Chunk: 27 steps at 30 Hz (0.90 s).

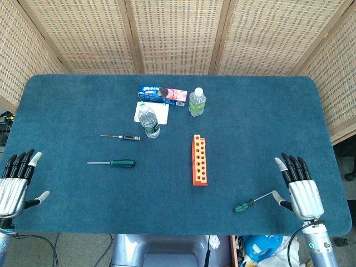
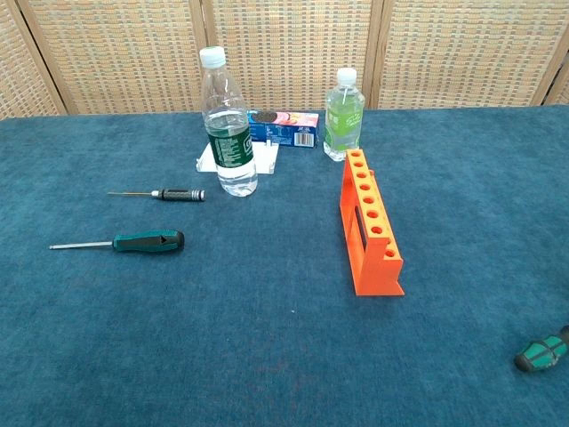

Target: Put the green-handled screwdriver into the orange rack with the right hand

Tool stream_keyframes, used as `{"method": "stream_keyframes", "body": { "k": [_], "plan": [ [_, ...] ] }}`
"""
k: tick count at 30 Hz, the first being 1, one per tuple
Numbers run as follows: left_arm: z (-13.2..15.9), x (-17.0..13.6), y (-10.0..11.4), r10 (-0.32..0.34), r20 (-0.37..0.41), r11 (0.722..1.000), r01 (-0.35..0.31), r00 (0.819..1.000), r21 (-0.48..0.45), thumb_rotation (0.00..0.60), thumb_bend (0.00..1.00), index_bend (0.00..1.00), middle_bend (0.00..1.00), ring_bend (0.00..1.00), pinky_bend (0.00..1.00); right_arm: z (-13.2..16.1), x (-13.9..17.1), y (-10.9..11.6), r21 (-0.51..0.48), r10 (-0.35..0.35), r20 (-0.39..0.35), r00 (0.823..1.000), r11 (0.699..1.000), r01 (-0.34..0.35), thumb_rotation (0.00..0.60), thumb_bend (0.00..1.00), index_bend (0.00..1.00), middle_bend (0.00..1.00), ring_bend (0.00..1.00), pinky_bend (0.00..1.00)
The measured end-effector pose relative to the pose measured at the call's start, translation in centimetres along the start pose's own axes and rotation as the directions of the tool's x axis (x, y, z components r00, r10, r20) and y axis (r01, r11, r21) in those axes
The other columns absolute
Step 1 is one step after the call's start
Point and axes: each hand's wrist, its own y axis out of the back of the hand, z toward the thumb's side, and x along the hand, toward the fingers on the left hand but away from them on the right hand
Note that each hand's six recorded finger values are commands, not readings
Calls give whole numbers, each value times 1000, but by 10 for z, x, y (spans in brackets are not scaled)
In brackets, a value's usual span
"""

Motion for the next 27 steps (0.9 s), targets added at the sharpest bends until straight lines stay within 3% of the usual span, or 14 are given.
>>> {"method": "stream_keyframes", "body": {
  "k": [27],
  "plan": [
    [1,-1,2,5,2,1000,-5,1000,-2,600,0,0,0,0,0,5,1,-3,2,15,-20,1000,1000,-15,600,217,9,0,0,0]
  ]
}}
